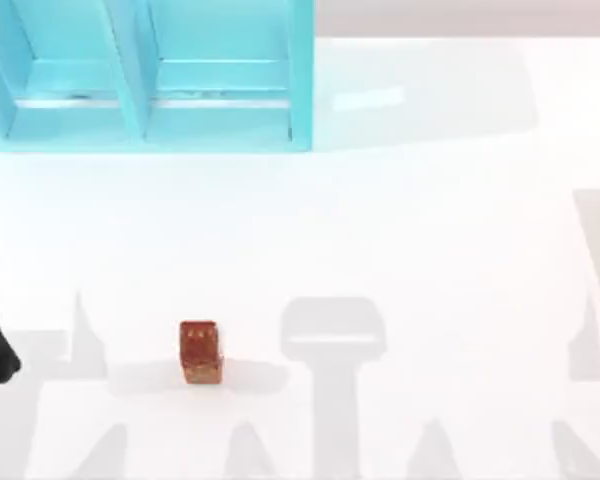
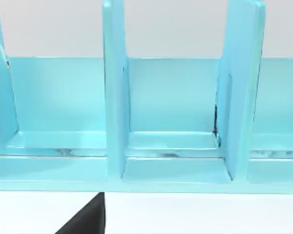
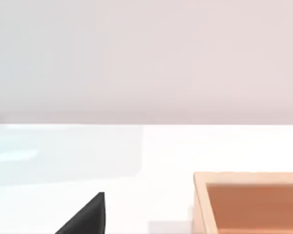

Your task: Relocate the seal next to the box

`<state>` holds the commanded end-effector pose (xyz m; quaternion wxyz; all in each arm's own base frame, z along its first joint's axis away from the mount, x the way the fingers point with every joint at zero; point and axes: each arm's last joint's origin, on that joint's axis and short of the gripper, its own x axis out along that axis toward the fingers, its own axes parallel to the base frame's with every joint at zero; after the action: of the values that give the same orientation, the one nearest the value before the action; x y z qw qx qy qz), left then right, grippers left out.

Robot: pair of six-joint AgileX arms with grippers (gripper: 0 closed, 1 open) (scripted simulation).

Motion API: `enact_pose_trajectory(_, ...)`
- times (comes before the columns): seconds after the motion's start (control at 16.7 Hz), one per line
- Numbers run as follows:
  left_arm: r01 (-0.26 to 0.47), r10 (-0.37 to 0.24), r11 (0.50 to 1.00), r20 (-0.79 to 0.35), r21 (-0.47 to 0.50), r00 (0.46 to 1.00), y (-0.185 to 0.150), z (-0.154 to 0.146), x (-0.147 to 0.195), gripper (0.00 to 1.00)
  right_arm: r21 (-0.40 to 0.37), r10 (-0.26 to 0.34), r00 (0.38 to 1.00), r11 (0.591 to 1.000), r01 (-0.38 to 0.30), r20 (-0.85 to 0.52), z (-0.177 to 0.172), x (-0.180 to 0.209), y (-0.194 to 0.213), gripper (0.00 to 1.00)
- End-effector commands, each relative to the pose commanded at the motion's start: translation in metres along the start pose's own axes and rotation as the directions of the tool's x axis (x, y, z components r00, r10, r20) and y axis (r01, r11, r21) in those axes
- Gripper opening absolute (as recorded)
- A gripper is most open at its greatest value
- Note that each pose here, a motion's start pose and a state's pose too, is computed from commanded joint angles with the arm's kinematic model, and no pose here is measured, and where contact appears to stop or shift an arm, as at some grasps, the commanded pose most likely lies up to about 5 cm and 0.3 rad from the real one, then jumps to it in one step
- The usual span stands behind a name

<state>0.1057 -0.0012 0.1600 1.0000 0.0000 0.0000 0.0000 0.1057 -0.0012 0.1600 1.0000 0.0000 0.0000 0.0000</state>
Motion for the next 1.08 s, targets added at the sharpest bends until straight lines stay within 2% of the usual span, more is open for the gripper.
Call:
enact_pose_trajectory(0.18, 0.000, 0.000, 1.000, 0.000, 0.000, 1.000, 0.000, 0.000, 0.000, 1.00, 0.001, 0.003, 1.000, 1.000, -0.003, -0.002, 0.001, 0.000, 0.000, 1.00)
enact_pose_trajectory(0.36, 0.000, 0.000, 1.000, 0.000, 0.000, 1.000, 0.000, 0.000, 0.000, 1.00, 0.022, 0.051, 0.998, 0.999, -0.050, -0.035, 0.018, 0.000, 0.005, 1.00)
enact_pose_trajectory(0.72, 0.000, 0.000, 1.000, 0.000, 0.000, 1.000, 0.000, 0.000, 0.000, 1.00, 0.137, 0.252, 0.946, 0.964, -0.228, -0.203, 0.101, 0.010, 0.027, 1.00)
enact_pose_trajectory(0.9, 0.000, 0.000, 1.000, 0.000, 0.000, 1.000, 0.000, 0.000, 0.000, 1.00, 0.217, 0.366, 0.875, 0.926, -0.309, -0.318, 0.152, 0.027, 0.048, 1.00)
enact_pose_trajectory(1.08, 0.000, 0.000, 1.000, 0.000, 0.000, 1.000, 0.000, 0.000, 0.000, 1.00, 0.299, 0.466, 0.768, 0.882, -0.364, -0.439, 0.200, 0.053, 0.081, 1.00)
